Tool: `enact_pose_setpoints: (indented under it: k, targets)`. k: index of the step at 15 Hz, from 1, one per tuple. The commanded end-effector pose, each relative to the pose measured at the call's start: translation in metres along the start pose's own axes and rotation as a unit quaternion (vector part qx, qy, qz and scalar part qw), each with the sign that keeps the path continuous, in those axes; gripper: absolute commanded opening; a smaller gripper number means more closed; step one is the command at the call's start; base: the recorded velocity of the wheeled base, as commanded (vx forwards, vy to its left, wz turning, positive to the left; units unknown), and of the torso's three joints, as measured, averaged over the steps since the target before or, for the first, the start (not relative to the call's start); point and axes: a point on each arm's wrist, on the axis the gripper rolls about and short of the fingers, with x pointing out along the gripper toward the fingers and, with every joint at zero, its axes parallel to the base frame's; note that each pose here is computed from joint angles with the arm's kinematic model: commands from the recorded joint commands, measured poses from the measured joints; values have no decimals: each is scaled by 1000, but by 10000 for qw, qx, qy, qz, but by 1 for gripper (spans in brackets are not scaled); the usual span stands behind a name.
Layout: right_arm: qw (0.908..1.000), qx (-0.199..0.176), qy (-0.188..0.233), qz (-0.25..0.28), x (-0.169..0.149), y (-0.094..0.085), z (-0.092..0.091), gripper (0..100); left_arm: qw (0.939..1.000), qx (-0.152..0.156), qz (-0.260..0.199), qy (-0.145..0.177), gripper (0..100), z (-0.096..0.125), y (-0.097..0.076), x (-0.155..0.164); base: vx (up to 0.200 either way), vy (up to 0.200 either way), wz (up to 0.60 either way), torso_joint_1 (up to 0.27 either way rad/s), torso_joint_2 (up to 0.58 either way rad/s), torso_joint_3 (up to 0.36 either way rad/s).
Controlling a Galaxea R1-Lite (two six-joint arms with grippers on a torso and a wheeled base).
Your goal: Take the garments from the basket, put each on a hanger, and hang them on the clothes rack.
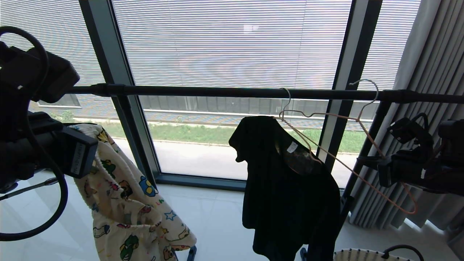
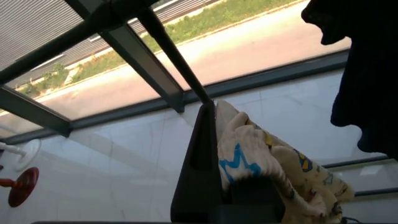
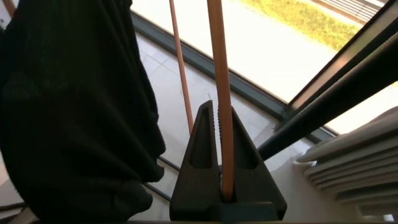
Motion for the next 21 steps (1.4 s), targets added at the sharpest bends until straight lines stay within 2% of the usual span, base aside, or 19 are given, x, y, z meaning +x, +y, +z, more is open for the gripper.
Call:
enact_pose_setpoints:
  k: [1,7,11,13,14,16,18,21]
  targets:
    - [9997,-101,-213,-113,-42,19,-6,0,10000,12,-17,26,0,-1,-1,2,-200,0,0,12,7,-7]
    - [9989,-152,-340,-286,-86,40,-17,0,10000,19,-28,37,0,-2,-2,1,-200,0,0,-3,3,3]
    - [9992,-155,-317,-183,-101,48,-19,0,9997,95,-125,182,0,-11,-7,4,-200,0,0,-5,4,7]
    - [9995,-148,-286,-79,-101,50,-20,0,9995,124,-182,211,0,-13,-9,5,0,0,0,0,0,0]
    - [9987,-228,-243,391,-97,59,-19,0,9990,203,-273,278,0,-17,-13,7,0,0,0,0,0,0]
    - [9944,-384,-161,968,-89,75,-20,0,9986,181,-338,364,0,-15,-20,18,0,0,0,0,0,0]
    - [9861,-527,-77,1576,-83,94,-20,0,9990,-184,-248,322,0,-9,-32,45,0,0,0,0,0,0]
    - [9709,-584,102,2318,-78,121,-22,0,9971,-510,163,543,0,-5,-49,80,0,0,0,0,0,0]
